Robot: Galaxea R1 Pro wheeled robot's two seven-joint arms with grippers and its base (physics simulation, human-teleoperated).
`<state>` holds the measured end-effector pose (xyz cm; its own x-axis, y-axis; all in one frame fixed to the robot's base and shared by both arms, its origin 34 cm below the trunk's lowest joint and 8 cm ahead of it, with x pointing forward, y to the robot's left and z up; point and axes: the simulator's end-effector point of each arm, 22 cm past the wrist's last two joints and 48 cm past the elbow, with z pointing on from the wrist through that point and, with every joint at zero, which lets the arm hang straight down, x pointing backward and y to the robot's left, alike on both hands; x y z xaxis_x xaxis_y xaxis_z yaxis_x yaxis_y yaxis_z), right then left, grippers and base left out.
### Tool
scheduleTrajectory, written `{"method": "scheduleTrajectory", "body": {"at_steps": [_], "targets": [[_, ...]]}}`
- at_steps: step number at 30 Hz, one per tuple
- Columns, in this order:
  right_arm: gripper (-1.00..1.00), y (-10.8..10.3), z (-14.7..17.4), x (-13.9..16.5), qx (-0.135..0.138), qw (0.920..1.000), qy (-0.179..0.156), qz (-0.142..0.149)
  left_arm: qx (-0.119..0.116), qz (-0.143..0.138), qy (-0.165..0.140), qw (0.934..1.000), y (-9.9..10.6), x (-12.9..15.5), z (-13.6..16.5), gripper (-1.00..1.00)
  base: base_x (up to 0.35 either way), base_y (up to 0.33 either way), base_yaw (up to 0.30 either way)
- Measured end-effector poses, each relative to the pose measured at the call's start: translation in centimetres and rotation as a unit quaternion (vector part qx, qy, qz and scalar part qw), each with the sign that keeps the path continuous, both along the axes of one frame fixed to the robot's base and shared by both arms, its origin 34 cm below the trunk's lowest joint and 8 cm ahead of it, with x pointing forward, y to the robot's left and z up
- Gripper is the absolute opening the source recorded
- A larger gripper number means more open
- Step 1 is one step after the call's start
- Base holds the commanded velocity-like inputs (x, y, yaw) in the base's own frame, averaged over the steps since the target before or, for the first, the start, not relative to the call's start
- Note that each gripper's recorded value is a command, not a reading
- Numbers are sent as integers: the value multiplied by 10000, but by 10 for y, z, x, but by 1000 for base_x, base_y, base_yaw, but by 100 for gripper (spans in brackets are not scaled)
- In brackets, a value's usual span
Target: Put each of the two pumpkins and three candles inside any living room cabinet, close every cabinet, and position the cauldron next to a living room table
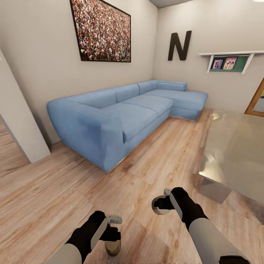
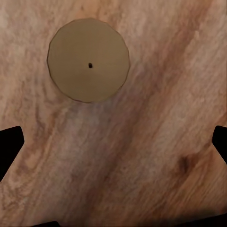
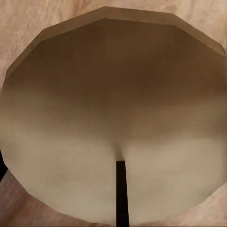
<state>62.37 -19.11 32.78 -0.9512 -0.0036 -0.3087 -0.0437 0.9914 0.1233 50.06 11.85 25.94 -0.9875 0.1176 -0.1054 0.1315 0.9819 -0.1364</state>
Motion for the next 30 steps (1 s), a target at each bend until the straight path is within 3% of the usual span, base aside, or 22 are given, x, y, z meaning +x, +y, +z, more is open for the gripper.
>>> {"method": "scheduleTrajectory", "body": {"at_steps": [4, 6, 9, 12, 15, 23, 30], "targets": [[-100, 3, -8, -2, -19, 10000, 57, 62, 6, 3, 72, 10000, 0, -3, -7, 100, 0, 0, 0], [-100, 5, -4, 4, -44, 9999, -31, 128, 138, 18, 92, 9999, 6, -4, -11, 100, 0, 0, 0], [-100, 6, 21, 16, -60, 9997, -143, 163, 313, 69, -81, 9995, 14, 7, -9, 100, 0, 0, 0], [-100, 6, 33, 9, -45, 9998, -53, 174, 327, 91, -144, 9993, 15, 11, -8, 100, 0, 0, 0], [-100, 8, 44, 7, -22, 9996, -233, 168, 331, 100, -172, 9993, 15, 13, -7, 100, 0, 0, 0], [-100, 14, 34, 4, 33, 9995, -236, 184, 330, 99, -23, 9994, 15, 5, -22, 100, 0, 0, 0], [-100, 31, 19, -5, -50, 9986, -153, 501, 332, 95, 118, 9993, 15, -2, -35, 100, 0, 0, 0]]}}
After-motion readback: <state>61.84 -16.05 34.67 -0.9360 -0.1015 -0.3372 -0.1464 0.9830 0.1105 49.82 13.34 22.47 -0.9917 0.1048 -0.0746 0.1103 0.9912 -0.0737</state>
